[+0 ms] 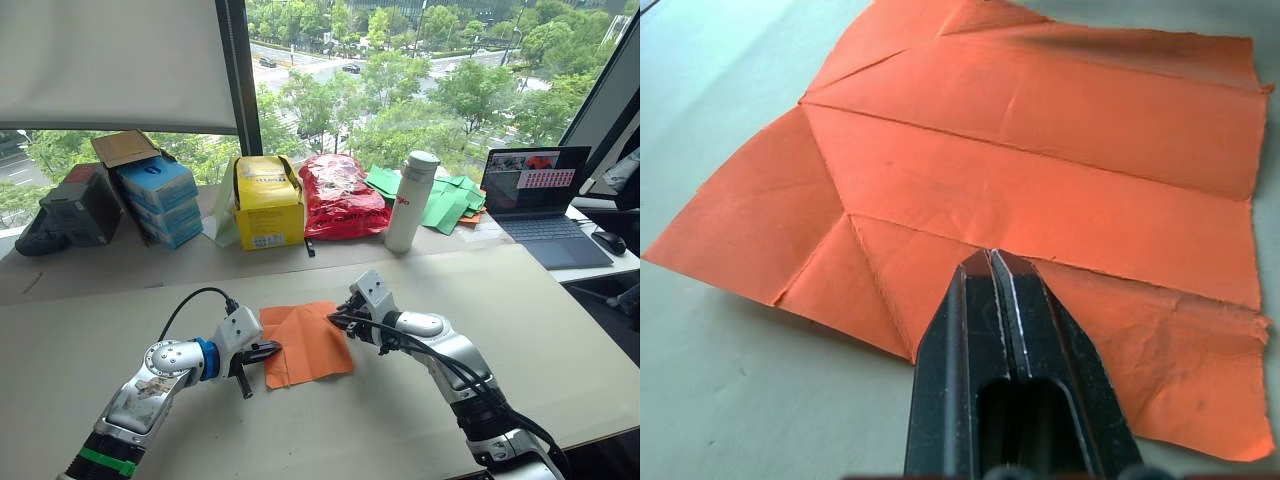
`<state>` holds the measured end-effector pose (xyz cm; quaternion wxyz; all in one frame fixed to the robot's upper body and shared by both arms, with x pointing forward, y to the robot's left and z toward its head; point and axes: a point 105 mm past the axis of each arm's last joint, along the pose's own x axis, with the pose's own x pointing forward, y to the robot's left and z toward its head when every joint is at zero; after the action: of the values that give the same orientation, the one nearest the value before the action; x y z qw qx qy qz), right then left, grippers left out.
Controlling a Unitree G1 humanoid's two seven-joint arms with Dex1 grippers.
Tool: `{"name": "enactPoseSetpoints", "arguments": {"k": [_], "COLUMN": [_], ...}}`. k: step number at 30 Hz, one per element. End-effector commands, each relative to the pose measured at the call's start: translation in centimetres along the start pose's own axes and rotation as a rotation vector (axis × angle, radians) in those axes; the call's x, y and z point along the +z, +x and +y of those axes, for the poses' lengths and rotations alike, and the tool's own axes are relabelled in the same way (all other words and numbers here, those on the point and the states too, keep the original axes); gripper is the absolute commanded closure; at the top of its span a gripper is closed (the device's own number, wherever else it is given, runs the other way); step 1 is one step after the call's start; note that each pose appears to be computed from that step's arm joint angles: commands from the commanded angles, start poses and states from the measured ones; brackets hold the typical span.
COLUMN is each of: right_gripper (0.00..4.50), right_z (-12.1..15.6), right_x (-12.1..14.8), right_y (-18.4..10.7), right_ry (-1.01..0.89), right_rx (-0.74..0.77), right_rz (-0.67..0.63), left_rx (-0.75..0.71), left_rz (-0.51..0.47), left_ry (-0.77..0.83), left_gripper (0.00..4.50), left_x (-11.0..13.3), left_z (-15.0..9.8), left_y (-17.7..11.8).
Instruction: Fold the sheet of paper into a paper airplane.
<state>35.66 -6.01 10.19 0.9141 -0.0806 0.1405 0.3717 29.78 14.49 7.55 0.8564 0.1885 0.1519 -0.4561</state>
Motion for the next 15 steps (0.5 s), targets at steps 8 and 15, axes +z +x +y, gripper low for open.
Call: {"name": "enactPoseSetpoints", "arguments": {"k": [8,15], "right_gripper": [1.27,1.27], "right_z": [0.4,0.3], "right_x": [0.2,0.2], "right_y": [0.9,0.9], "right_ry": [0.027,0.008], "right_rx": [0.013,0.004], "right_rz": [0.000,0.004], "left_rx": [-0.014,-0.065], "left_rz": [0.016,-0.154], "left_ry": [0.010,-0.024], "left_gripper": [4.50,4.50], "left_x": [0.0,4.5], "left_z": [0.0,-0.2], "left_y": [0.4,2.2]}}
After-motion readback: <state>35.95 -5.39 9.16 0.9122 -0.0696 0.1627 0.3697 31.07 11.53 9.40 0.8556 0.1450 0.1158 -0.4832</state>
